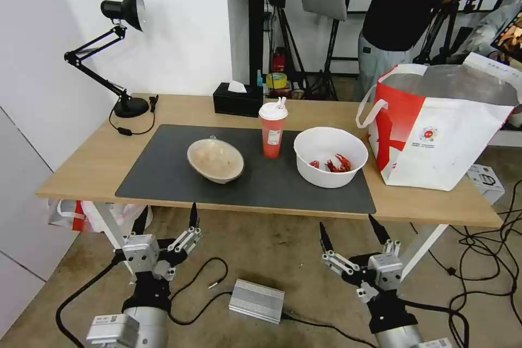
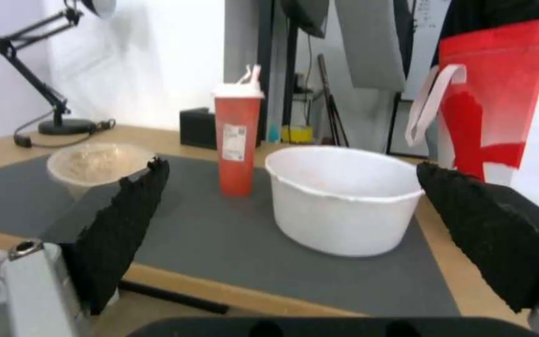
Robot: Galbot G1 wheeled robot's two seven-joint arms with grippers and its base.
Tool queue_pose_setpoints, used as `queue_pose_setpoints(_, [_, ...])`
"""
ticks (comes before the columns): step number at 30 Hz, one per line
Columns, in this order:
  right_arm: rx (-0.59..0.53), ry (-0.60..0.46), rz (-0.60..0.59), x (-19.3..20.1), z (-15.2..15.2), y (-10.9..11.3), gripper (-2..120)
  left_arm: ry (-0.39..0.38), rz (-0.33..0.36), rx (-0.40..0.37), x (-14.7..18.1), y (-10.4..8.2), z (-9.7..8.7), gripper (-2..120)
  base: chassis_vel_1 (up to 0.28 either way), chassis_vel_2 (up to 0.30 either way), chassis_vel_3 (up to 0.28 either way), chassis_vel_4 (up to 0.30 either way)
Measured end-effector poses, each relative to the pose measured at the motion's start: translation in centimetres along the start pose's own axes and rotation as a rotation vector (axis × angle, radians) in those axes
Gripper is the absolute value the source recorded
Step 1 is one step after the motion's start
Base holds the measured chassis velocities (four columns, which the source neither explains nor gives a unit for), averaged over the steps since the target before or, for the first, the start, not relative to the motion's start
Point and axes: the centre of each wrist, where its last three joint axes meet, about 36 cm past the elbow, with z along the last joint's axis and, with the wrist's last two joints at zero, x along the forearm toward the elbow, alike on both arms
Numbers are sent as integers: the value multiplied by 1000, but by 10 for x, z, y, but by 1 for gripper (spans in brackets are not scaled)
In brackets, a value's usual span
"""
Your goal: Pick up the trash from the table and place it into the takeout bag.
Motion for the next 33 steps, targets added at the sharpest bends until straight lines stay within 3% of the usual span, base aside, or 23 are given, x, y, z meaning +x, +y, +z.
queue_pose_setpoints(18, [26,-86,-82,-23,-24,-45,100,-14,20,5,-1,2,-3,100,0,0,0,0])
queue_pose_setpoints(33, [12,-88,-162,-46,-36,-75,100,-13,18,13,-2,3,-1,100,0,0,0,0])
